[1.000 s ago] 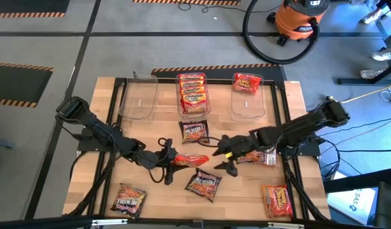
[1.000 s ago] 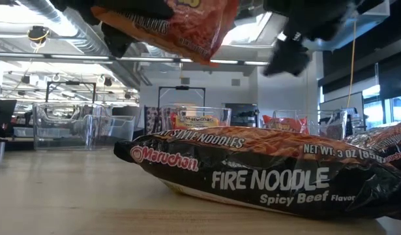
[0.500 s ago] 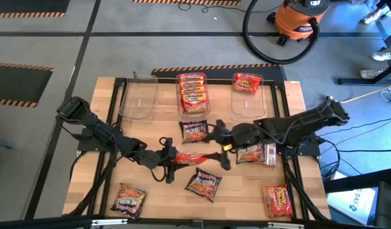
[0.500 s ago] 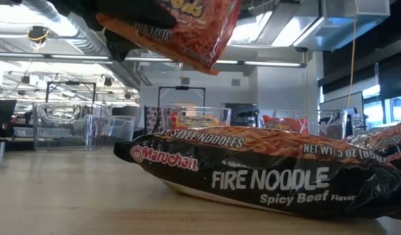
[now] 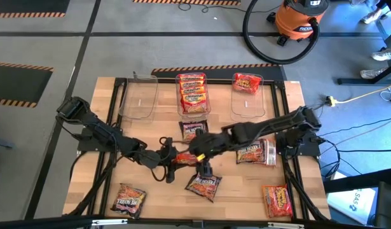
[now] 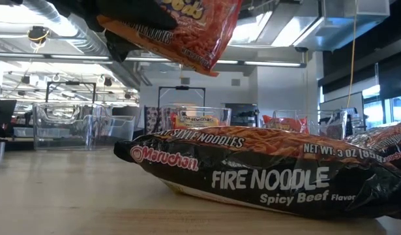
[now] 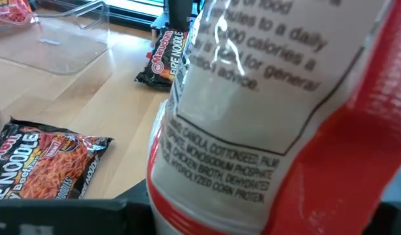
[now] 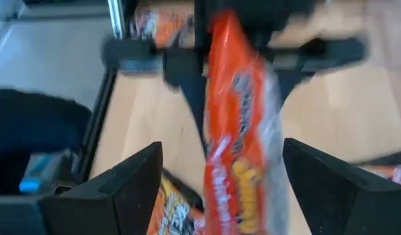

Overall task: Sort Maruchan noodles
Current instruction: Put the top left orange noodle pack into the right transparent bin

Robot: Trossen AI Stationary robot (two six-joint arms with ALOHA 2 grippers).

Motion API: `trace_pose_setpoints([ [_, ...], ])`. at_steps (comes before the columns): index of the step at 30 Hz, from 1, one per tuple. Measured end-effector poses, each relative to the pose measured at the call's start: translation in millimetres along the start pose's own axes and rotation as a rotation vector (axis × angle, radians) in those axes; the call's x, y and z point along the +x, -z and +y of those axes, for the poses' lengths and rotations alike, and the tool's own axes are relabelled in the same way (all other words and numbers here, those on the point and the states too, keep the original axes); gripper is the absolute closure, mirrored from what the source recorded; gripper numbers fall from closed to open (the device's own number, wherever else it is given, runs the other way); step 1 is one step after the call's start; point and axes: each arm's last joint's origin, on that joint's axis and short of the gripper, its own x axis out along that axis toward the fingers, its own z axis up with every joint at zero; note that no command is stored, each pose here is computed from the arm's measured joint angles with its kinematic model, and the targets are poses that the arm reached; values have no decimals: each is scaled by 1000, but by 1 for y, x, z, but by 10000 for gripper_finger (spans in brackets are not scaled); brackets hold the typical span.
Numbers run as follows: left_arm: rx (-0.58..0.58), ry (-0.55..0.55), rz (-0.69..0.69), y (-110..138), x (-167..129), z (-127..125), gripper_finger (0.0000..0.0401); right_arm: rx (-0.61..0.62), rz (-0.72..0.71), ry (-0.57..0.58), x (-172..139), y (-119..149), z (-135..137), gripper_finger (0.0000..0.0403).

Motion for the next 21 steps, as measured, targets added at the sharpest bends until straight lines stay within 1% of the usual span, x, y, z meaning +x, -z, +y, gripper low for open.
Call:
trace_pose_setpoints([
  [2, -2, 4, -1, 0, 0, 0, 250, 0, 30, -1, 8, 4, 0, 110],
  [10, -14, -2, 3, 0, 0, 0, 249, 1, 56, 6, 32, 10, -2, 110],
  [14, -19, 1, -7, -1, 0, 0, 249, 6, 98, 37, 40, 15, -8, 110],
  [21, 3, 6, -3, 0, 0, -1, 249, -12, 97, 43, 41, 15, -11, 111],
])
